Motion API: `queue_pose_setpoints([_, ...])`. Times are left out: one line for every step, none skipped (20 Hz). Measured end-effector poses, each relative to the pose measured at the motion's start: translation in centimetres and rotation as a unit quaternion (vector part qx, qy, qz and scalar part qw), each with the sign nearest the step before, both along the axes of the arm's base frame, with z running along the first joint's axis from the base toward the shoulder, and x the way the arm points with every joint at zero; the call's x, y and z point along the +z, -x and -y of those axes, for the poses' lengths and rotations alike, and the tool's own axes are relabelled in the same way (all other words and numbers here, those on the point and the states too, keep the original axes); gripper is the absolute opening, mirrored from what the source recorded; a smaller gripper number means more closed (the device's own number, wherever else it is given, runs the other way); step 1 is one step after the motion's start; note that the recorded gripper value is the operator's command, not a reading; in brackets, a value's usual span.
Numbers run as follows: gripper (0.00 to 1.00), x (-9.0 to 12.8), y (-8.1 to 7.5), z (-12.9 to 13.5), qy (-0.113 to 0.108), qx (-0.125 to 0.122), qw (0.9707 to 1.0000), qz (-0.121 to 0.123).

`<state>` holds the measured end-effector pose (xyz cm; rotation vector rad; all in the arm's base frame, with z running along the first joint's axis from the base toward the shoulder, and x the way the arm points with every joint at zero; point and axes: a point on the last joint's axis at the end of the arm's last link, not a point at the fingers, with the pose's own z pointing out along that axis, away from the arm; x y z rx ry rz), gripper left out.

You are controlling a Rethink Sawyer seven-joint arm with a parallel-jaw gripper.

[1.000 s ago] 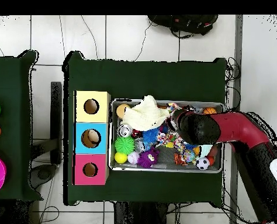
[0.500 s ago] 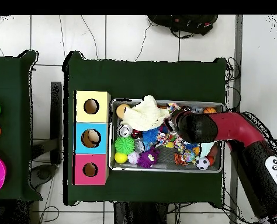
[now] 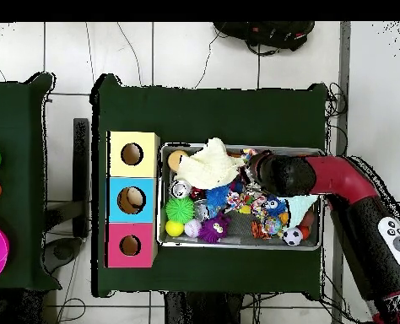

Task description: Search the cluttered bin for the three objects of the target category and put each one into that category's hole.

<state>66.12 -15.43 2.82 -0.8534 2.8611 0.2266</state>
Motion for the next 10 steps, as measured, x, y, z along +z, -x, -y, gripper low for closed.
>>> queue_pose_setpoints([1.00, -0.1, -0.1, 0.0, 0.000, -0.001, 1.0000, -0.001])
queue_pose_setpoints([1.00, -0.2, -0.1, 0.1, 0.000, -0.001, 1.0000, -0.001])
queue_pose_setpoints([1.00, -0.2, -0.3, 0.1, 0.000, -0.002, 1.0000, -0.002])
queue_pose_setpoints([1.00, -0.3, -0.4, 0.1, 0.000, -0.002, 1.0000, -0.002])
queue_pose_setpoints([1.00, -0.3, -0.6, 0.1, 0.000, -0.003, 1.0000, -0.002])
queue_pose_setpoints([1.00, -0.3, -0.8, 0.1, 0.001, -0.003, 1.0000, -0.001])
queue_pose_setpoints([1.00, 0.0, -1.0, 0.1, 0.004, -0.002, 1.0000, 0.000])
queue_pose_setpoints([1.00, 0.1, -1.0, 0.2, 0.005, -0.001, 1.0000, 0.001])
queue_pose_setpoints([1.00, 0.2, -1.1, 0.2, 0.007, -0.001, 1.0000, 0.002])
queue_pose_setpoints([1.00, 0.5, -1.2, 0.3, 0.009, -0.001, 1.0000, 0.003])
